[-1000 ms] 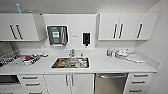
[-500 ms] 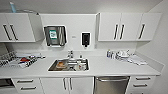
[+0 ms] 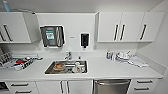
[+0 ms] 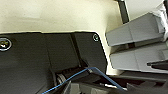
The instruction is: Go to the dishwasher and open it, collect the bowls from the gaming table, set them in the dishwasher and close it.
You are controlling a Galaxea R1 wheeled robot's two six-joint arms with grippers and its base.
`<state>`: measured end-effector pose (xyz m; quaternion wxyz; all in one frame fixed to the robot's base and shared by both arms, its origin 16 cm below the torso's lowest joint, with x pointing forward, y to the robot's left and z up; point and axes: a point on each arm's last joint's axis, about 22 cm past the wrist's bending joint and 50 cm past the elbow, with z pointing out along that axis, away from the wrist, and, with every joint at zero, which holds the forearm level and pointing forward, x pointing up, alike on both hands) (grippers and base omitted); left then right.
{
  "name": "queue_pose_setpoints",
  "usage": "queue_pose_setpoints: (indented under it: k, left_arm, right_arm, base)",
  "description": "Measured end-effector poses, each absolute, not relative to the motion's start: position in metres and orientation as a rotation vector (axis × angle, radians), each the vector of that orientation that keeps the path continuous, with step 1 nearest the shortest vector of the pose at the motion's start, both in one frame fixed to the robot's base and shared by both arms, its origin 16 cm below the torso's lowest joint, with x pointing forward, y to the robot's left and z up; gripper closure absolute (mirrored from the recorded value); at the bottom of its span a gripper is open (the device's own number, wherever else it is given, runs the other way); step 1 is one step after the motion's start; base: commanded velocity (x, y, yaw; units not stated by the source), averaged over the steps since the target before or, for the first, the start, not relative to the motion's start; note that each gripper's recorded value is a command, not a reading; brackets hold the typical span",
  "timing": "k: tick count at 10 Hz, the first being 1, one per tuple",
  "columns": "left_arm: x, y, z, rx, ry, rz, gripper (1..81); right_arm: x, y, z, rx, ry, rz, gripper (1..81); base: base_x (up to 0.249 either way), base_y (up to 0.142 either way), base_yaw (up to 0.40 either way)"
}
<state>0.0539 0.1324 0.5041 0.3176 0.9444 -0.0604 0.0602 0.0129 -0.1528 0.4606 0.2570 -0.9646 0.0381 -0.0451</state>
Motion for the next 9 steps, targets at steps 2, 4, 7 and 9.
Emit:
queue_pose_setpoints:
  k: [2,4,7,9]
  left_arm:
    - [0.0556,0.1320,0.5043,2.484,-0.159,0.162,1.0]
    - [0.0542,0.1327,0.5040,2.486,-0.159,0.159,1.0]
    - [0.0555,0.1323,0.5042,2.485,-0.159,0.161,1.0]
    - [0.0590,0.1321,0.5045,2.484,-0.158,0.168,1.0]
  right_arm:
    - [0.0139,-0.1541,0.4604,-2.619,0.104,-0.123,1.0]
    - [0.0129,-0.1525,0.4606,-2.617,0.104,-0.122,1.0]
    - [0.0129,-0.1533,0.4605,-2.618,0.104,-0.122,1.0]
    - [0.0187,-0.1537,0.4608,-2.617,0.103,-0.132,1.0]
  base:
    - [0.124,0.000,0.000]
    - [0.119,0.000,0.000]
    - [0.097,0.000,0.000]
    - [0.000,0.000,0.000]
